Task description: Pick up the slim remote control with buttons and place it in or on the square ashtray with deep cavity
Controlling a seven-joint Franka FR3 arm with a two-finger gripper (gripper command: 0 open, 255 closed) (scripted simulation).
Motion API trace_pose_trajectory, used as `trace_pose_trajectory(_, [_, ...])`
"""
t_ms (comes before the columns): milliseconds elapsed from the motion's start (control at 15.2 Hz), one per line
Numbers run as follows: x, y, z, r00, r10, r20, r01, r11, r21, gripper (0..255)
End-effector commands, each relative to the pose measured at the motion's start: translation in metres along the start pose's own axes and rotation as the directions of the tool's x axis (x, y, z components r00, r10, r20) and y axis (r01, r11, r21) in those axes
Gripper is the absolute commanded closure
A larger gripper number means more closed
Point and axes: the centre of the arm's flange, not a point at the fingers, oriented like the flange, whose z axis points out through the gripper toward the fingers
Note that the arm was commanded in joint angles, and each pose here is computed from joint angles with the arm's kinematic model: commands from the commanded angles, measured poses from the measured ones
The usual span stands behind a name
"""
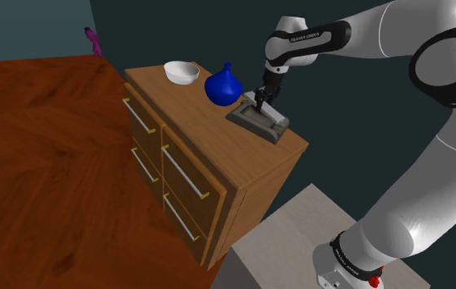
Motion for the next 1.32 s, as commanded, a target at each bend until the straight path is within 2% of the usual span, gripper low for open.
trace_pose_trajectory(0, [0.0, 0.0, 0.011, 1.0, 0.0, -0.001, 0.0, 1.0, 0.0, 255])
trace_pose_trajectory(198, [0.0, 0.0, 0.028, 1.0, 0.0, -0.001, 0.0, 1.0, 0.0, 255])
trace_pose_trajectory(726, [0.0, 0.0, 0.028, 1.0, 0.0, -0.001, 0.0, 1.0, 0.0, 255])
trace_pose_trajectory(792, [0.0, -0.001, 0.028, 1.0, 0.0, -0.001, 0.0, 1.0, 0.0, 0])
trace_pose_trajectory(1122, [0.0, 0.0, 0.028, 1.0, 0.0, -0.001, 0.0, 1.0, 0.0, 0])
trace_pose_trajectory(1254, [0.0, 0.0, 0.002, 1.0, 0.0, -0.001, 0.0, 1.0, 0.0, 0])
